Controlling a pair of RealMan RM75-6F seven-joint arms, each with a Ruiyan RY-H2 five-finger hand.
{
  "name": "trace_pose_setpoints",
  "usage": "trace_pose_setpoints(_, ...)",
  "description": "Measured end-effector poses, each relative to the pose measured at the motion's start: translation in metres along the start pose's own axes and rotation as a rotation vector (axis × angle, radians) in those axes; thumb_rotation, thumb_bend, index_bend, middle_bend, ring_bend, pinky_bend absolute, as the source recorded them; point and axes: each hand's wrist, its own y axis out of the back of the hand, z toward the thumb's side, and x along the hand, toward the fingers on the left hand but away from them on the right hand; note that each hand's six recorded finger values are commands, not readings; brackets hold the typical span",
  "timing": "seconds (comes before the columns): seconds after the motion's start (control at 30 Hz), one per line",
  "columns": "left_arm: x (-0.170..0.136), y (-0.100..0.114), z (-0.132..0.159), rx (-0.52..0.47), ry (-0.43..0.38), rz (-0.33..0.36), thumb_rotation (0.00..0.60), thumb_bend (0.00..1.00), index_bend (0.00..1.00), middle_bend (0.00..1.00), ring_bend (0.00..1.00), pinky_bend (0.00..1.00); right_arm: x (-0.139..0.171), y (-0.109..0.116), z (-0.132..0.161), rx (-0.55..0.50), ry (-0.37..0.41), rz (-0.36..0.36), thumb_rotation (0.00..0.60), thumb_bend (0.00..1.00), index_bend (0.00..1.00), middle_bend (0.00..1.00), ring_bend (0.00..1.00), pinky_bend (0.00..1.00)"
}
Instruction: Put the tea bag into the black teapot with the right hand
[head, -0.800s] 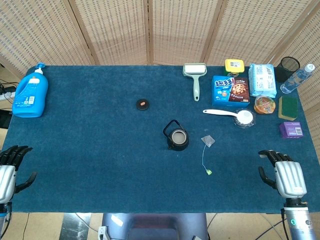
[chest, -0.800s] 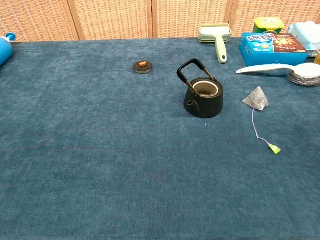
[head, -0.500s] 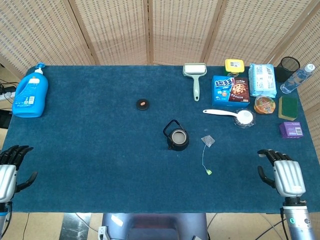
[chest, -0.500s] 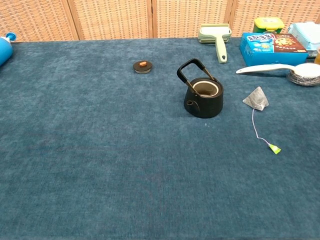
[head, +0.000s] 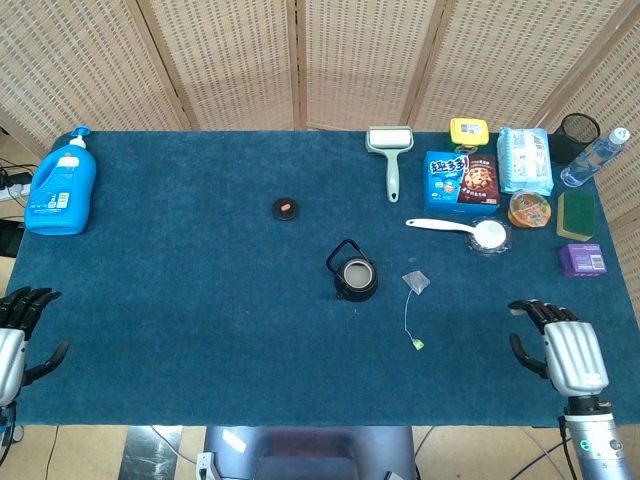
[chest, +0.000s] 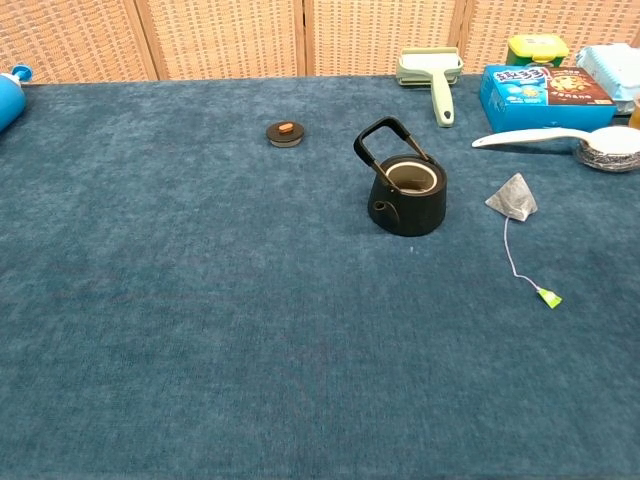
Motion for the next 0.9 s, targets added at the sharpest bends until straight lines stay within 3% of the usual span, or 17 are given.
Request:
trace_pose_setpoints(0.13,0.001,0.004,0.002,0.006,-0.007,0.010,0.600,0.32,0.19,0.19,0.12,0.15,-0.007,0.003,0.012,-0.012,0.060,0.016,0.600,0.46,0.32,0.40,0.46,0.44)
trace_pose_setpoints(0.23,0.004,0.009,0.002,0.012,-0.011,0.025,0.600,0.32,0.19,0.19,0.12,0.15,-0.014,0.004,0.023,-0.035,0.110,0.043,0.600,0.44,0.31,0.44,0.54,0.54)
trace_pose_setpoints(0.37,0.010,0.014,0.003,0.018,-0.015,0.044,0.600,0.32,0.19,0.19,0.12,0.15,-0.024,0.002,0.036,-0.066,0.164,0.084,0.600,0.39,0.31,0.54,0.72,0.80)
trace_pose_setpoints(0.5,0.013,0.016,0.005,0.030,-0.027,0.041,0.600,0.32,0.19,0.19,0.12,0.15,-0.034,-0.006,0.049,-0.070,0.215,0.143,0.600,0.36,0.30,0.70,0.90,0.98)
trace_pose_setpoints(0.57,0.015,0.016,0.006,0.033,-0.028,0.038,0.600,0.32,0.19,0.19,0.12,0.15,-0.039,-0.011,0.056,-0.067,0.237,0.172,0.600,0.35,0.30,0.80,0.98,1.00)
trace_pose_setpoints(0.67,0.017,0.014,0.007,0.037,-0.032,0.031,0.600,0.32,0.19,0.19,0.12,0.15,-0.045,-0.019,0.067,-0.066,0.268,0.222,0.600,0.36,0.30,0.90,1.00,1.00)
trace_pose_setpoints(0.9,0.023,0.016,0.012,0.038,-0.046,0.030,0.600,0.32,0.19,0.19,0.12,0.15,-0.059,-0.048,0.091,-0.072,0.312,0.349,0.600,0.42,0.31,0.97,1.00,1.00)
